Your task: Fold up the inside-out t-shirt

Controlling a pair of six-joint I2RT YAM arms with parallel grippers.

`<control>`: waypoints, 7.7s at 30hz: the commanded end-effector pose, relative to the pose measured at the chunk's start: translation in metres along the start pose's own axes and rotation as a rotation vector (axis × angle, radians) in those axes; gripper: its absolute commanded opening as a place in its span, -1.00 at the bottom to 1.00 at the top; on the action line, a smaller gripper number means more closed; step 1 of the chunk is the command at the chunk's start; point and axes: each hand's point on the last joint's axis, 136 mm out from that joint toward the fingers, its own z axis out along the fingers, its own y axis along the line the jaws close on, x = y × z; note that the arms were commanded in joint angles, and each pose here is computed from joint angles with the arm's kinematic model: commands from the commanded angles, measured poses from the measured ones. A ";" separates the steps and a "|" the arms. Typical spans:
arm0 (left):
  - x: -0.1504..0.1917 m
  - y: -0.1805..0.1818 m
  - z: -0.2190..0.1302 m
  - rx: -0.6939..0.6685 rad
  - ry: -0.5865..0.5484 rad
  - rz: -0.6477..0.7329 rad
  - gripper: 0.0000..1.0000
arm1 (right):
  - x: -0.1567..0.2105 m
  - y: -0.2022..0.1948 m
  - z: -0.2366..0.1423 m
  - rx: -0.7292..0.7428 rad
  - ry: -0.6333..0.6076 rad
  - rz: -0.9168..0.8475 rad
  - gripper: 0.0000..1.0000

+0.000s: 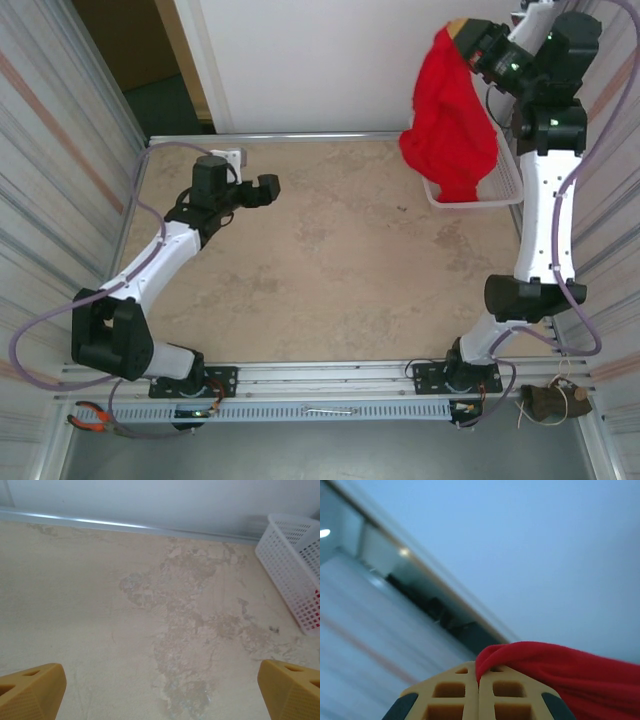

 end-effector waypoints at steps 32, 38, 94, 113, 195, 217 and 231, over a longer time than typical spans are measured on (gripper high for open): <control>0.104 0.086 0.018 -0.310 0.343 -0.262 0.95 | 0.354 -0.308 0.085 0.683 0.661 0.136 0.36; 0.132 0.087 0.028 -0.289 0.429 -0.292 0.83 | 0.395 -0.296 0.075 0.702 0.753 0.140 0.36; -0.059 -0.016 0.005 0.132 0.014 -0.450 -1.00 | 0.223 -0.275 0.049 0.658 0.416 0.219 0.10; 0.050 0.052 0.002 -0.088 0.221 -0.398 0.52 | 0.465 -0.233 -0.007 0.751 1.080 -0.265 0.22; 0.041 -0.001 0.101 0.117 0.324 -0.334 -1.00 | 0.106 -0.138 -0.062 0.607 0.200 -0.096 -1.00; -0.251 -0.053 -0.149 0.339 -0.382 -0.263 -1.00 | 0.041 0.054 -0.100 0.155 -0.102 -0.127 -1.00; -0.197 0.035 -0.022 0.188 -0.175 -0.367 -1.00 | 0.074 -0.130 -0.021 0.456 0.112 -0.033 -1.00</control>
